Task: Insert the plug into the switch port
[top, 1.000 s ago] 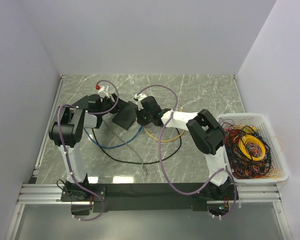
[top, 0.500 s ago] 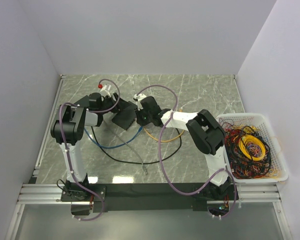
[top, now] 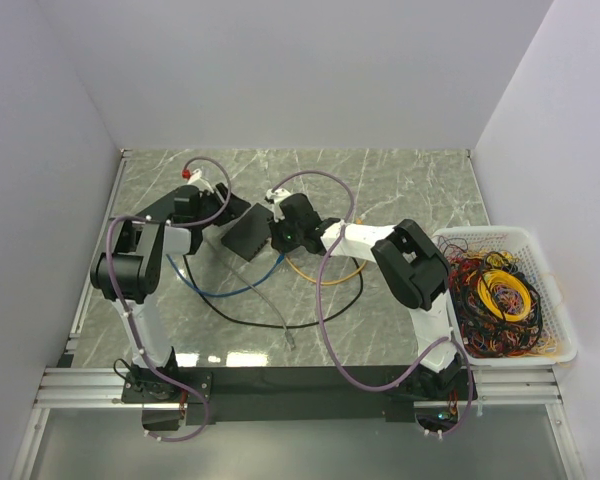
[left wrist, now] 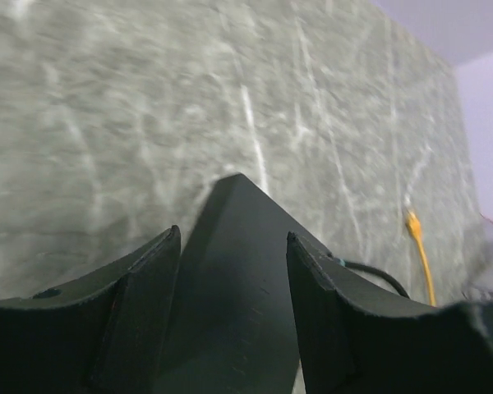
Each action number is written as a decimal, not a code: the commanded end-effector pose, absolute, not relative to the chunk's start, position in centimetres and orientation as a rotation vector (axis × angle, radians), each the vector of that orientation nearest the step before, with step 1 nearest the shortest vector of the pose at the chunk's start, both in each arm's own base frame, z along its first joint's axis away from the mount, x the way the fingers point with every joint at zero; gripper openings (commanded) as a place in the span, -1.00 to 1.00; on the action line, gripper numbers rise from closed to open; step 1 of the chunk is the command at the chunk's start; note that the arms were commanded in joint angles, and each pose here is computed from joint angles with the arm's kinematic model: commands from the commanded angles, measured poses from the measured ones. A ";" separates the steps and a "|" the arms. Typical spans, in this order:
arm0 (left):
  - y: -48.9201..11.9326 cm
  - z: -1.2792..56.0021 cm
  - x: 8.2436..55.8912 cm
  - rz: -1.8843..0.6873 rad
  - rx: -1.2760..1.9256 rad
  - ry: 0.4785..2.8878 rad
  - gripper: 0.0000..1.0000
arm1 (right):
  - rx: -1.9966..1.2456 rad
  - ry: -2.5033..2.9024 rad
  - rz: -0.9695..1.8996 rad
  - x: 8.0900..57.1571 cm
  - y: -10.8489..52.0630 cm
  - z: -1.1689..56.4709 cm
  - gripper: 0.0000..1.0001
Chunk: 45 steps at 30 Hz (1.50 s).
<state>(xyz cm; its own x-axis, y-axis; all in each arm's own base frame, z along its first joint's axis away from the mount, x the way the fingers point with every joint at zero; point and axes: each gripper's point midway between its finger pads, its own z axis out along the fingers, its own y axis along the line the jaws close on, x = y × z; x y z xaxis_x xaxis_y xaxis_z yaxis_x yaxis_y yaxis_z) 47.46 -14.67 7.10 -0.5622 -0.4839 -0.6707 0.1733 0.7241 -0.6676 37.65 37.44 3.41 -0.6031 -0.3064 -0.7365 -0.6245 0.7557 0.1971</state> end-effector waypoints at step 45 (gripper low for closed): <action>-19.2 3.8 46.7 -1.173 -0.055 2.082 0.05 | -0.682 2.148 0.682 39.2 41.3 5.6 -1.00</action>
<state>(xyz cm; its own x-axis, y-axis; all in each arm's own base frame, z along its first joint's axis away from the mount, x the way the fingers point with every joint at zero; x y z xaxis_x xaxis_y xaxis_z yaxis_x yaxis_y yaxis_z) 48.58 -16.66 4.15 -0.6605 -0.4357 -0.6114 0.2442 0.6454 -0.7237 37.97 38.86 2.75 -0.6195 -0.3076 -0.7222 -0.6297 0.7440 0.2233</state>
